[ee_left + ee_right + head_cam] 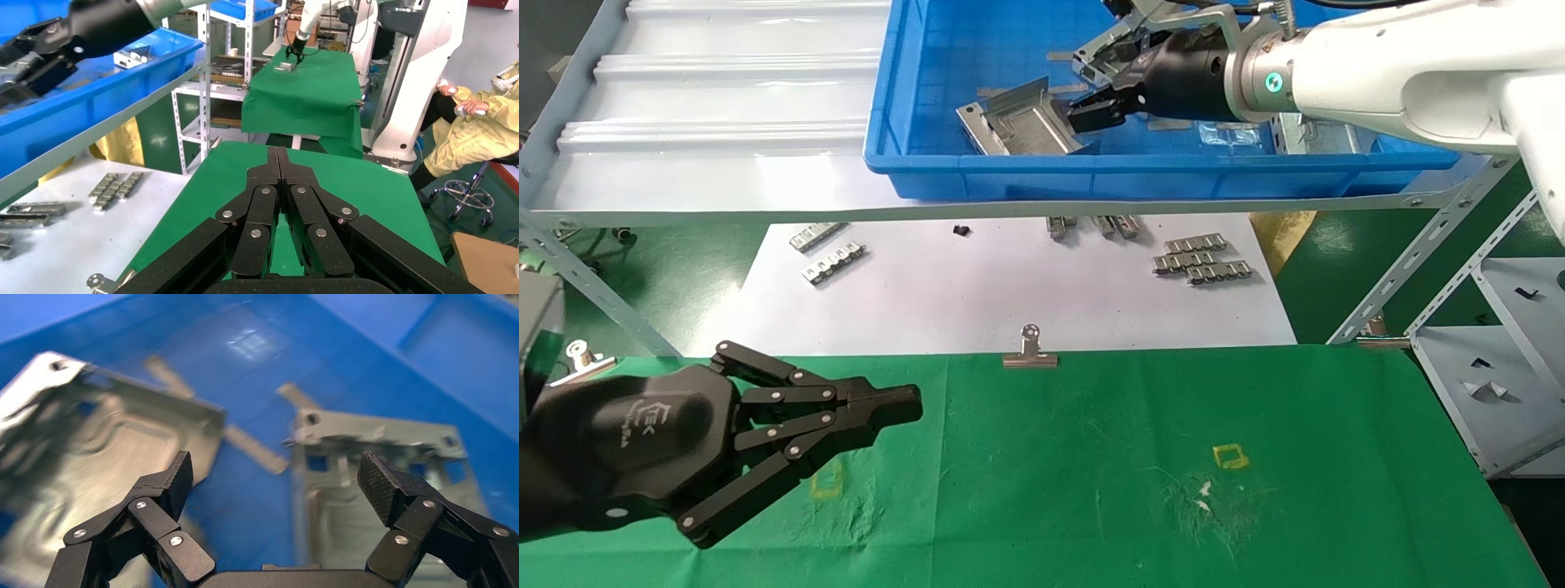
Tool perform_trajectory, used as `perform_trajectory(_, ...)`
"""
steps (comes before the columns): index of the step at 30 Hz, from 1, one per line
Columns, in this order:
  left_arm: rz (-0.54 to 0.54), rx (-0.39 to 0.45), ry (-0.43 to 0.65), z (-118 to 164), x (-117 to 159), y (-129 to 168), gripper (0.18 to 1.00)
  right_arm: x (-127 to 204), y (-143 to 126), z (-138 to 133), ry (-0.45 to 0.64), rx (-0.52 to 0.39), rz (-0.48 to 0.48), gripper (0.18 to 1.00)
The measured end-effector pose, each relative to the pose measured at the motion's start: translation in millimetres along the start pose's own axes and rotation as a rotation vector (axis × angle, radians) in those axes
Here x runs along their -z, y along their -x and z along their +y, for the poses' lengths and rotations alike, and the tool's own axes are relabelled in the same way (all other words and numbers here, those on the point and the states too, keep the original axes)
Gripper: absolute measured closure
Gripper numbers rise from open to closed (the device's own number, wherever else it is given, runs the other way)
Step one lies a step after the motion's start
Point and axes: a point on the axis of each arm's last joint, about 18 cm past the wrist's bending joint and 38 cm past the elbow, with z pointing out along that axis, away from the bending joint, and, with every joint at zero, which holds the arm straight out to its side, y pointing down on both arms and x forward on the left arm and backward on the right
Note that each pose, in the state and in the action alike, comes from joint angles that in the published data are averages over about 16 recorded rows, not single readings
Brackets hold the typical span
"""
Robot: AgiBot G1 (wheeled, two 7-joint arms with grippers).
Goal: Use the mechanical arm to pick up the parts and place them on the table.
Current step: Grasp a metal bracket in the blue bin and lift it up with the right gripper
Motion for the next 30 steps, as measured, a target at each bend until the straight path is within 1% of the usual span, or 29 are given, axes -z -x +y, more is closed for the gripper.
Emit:
perform_trajectory(4,0.0,0.0,0.0,0,0,0,0.994,-9,1,-1,0.01,-0.011,0.036,0.19)
perform_trajectory(10,0.0,0.0,0.0,0,0,0,0.994,-15,1,-2,0.007,-0.035,0.066,0.225)
perform_trajectory(16,0.0,0.0,0.0,0,0,0,0.994,-18,2,-1,0.014,-0.056,0.083,0.296)
perform_trajectory(21,0.0,0.0,0.0,0,0,0,0.994,-19,2,0,0.026,-0.056,0.098,0.386)
perform_trajectory(30,0.0,0.0,0.0,0,0,0,0.994,-21,3,0,0.047,-0.045,0.111,0.603)
